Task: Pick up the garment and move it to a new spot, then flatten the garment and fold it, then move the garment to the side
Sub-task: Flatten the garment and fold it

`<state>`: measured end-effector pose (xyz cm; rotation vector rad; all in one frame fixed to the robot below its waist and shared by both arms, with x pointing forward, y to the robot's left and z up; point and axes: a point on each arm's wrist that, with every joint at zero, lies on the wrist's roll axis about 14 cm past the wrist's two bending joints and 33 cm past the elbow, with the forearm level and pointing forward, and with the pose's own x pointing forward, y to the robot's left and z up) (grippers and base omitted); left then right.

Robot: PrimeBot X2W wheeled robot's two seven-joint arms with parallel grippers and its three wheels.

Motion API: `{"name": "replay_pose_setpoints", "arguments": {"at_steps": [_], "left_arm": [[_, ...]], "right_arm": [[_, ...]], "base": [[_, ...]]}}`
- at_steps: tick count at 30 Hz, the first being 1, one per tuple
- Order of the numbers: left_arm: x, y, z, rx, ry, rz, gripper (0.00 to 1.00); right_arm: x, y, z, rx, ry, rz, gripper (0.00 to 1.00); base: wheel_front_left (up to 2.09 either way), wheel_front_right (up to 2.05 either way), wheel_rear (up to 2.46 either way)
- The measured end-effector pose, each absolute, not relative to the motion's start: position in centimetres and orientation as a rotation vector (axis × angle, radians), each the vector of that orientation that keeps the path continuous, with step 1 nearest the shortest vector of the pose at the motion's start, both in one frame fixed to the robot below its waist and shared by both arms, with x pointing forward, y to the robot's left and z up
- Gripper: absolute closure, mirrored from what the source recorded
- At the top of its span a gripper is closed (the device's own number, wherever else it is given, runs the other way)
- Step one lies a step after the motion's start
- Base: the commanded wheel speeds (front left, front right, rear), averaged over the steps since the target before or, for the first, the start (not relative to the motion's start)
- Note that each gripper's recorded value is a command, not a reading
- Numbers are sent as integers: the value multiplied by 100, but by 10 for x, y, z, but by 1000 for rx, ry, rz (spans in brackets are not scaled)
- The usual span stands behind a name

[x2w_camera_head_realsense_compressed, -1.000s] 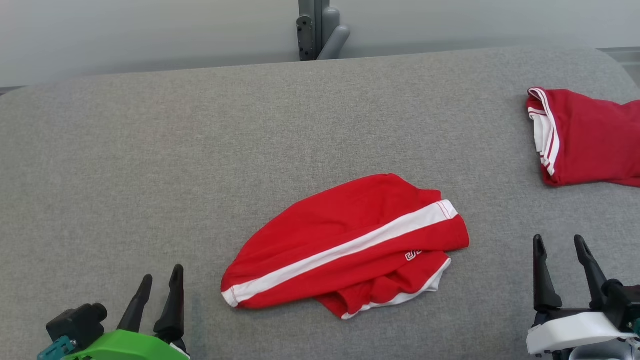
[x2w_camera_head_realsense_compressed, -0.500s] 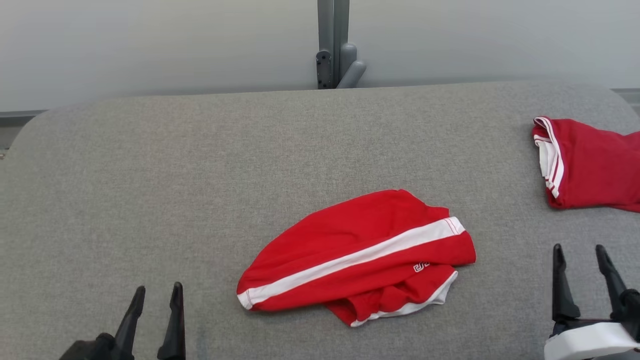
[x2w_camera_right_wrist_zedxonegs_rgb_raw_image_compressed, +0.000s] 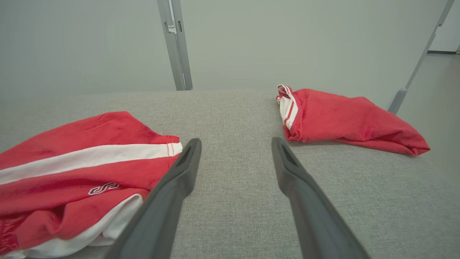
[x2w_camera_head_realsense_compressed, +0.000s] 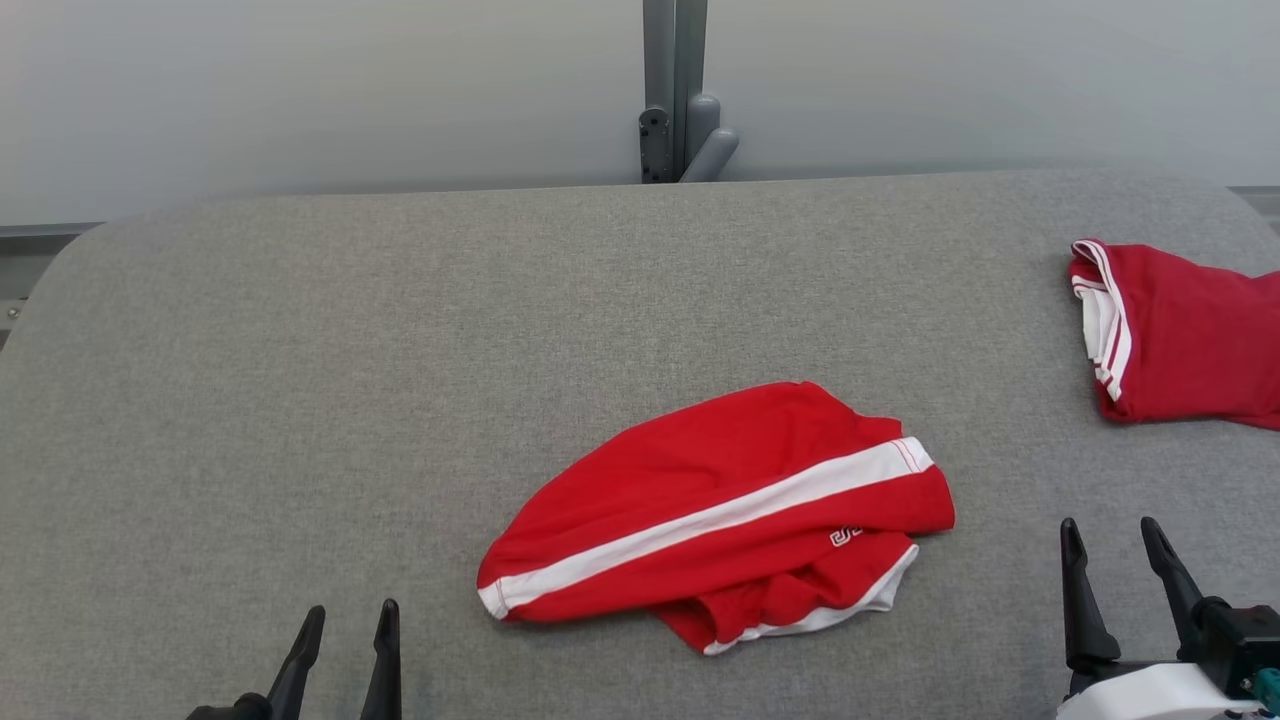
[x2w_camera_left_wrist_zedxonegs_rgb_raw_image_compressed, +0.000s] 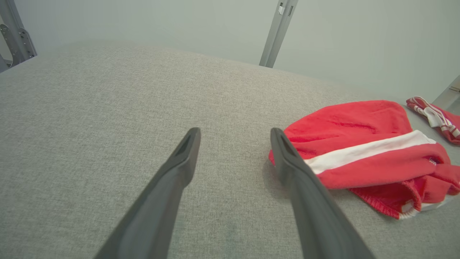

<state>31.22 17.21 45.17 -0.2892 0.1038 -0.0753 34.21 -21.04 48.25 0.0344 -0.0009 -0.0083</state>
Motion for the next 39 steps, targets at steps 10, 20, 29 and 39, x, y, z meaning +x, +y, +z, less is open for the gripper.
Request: {"name": "replay_pose_setpoints", "arguments": {"at_steps": [10, 20, 29, 39], "left_arm": [[312, 144, 414, -480, 321, -136, 0], [330, 121, 418, -512, 519, -284, 0], [341, 109, 421, -539, 571, -317, 0], [350, 106, 406, -552, 641, -317, 0]], "right_arm": [[372, -171, 461, 30, 95, 169, 0], [422, -149, 444, -79, 394, 334, 0], [431, -137, 427, -63, 491, 383, 0], [439, -135, 414, -58, 536, 390, 0]], "base": [[0, 0, 0], [0, 0, 0], [0, 0, 0], [0, 0, 0]]}}
